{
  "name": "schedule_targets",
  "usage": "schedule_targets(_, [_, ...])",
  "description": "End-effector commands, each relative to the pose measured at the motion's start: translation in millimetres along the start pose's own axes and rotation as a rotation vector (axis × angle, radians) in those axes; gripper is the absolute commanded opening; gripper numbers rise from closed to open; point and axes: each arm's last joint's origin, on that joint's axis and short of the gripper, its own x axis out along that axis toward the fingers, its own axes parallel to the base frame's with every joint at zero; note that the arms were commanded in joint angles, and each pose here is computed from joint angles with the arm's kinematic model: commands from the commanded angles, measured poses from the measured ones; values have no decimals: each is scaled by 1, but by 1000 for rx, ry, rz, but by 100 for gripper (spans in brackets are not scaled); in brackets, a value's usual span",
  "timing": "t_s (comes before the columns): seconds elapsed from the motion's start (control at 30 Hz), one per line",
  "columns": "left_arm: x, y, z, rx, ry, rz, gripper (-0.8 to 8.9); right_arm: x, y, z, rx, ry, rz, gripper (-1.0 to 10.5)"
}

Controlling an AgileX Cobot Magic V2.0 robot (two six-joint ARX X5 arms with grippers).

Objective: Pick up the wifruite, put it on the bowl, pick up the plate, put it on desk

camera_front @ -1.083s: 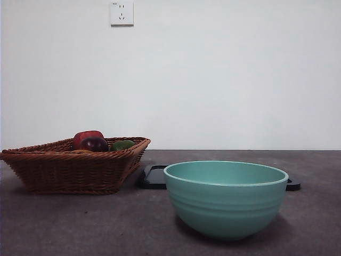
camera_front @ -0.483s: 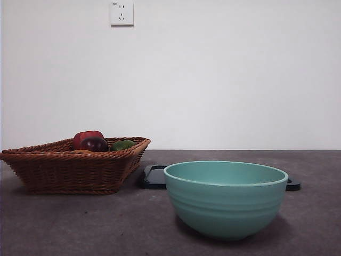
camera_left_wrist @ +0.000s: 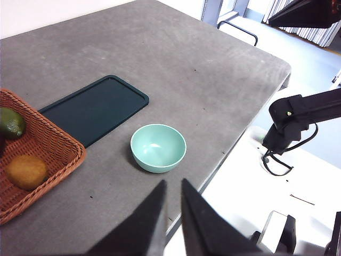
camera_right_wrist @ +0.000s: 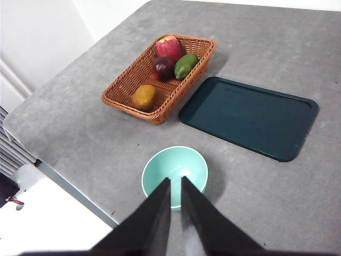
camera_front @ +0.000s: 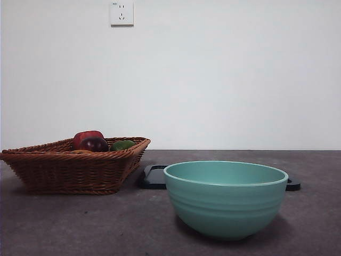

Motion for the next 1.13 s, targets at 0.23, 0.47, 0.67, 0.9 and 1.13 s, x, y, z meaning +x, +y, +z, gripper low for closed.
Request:
schedule_targets(0.23, [-1,0,3,7,-15,-10,19,-3,1,3,-17,-21,12,18])
schedule_targets(0.47, [0,0,3,0,-12,7,19,-3,1,3,-17,-21,12,18])
schedule_targets(0.67, [21,14,-11,-33,28,296,19,-3,1,3,-17,-21,12,18])
schedule_targets(0.9, [73,56,-63,-81,-32,526,19,-3,1,3,-17,-21,12,18])
schedule_targets(1.13, [116,97,-125,-67,-334,761,19,-3,1,4,-17,-22,11,18])
